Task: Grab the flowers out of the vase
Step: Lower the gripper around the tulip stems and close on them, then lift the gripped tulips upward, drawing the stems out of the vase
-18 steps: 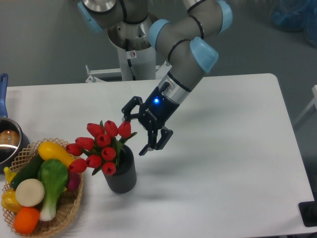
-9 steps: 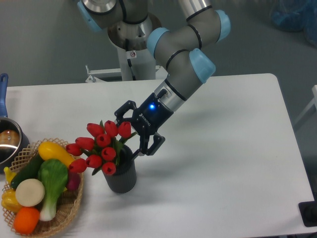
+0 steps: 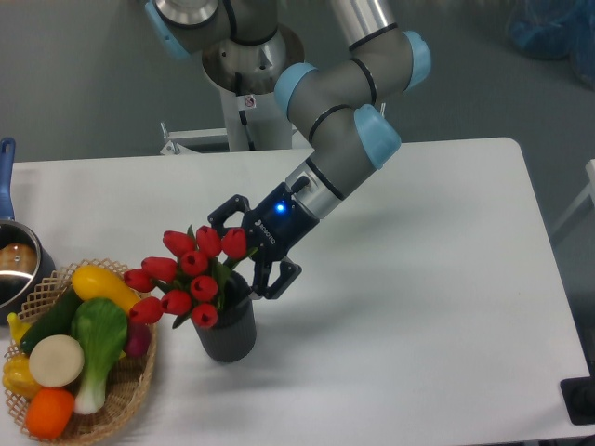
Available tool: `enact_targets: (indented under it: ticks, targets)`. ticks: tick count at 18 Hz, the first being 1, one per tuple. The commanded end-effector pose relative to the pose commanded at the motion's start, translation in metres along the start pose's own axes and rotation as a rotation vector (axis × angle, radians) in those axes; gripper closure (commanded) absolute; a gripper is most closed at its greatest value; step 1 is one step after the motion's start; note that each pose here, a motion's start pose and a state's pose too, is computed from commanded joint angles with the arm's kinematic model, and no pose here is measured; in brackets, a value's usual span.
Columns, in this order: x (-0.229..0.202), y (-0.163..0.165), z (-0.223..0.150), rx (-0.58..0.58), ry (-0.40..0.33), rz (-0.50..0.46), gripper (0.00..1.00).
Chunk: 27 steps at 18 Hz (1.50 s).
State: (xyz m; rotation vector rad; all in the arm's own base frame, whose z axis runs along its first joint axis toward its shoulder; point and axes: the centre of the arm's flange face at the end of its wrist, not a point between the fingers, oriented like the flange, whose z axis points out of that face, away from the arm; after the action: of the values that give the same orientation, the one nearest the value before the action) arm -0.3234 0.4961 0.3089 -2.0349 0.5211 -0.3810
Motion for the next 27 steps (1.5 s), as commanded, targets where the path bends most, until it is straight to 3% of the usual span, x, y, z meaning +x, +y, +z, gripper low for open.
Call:
enact_targets:
  ticks: [11,14,16,17,19,23,24,25,27]
  targets:
    - [-0.002,-0.006,0.019,0.056,0.034,0.021,0.0]
    - [-0.002,-0.005,0.018,0.058,0.033,0.02,0.17]
    - [-0.002,-0.005,0.017,0.058,0.031,0.022,0.18]
    - [-0.002,-0.004,0.018,0.058,0.032,0.021,0.23]
    - [0.0,-0.001,0.018,0.057,0.034,0.014,0.45]
    - [-0.003,0.002,0.013,0.058,0.025,0.007,0.53]
    - [-0.003,0.002,0.013,0.058,0.025,0.001,0.68]
    - [-0.003,0.002,0.013,0.058,0.025,0.002,0.75]
    - [-0.005,0.002,0.011,0.06,0.02,0.002,0.75]
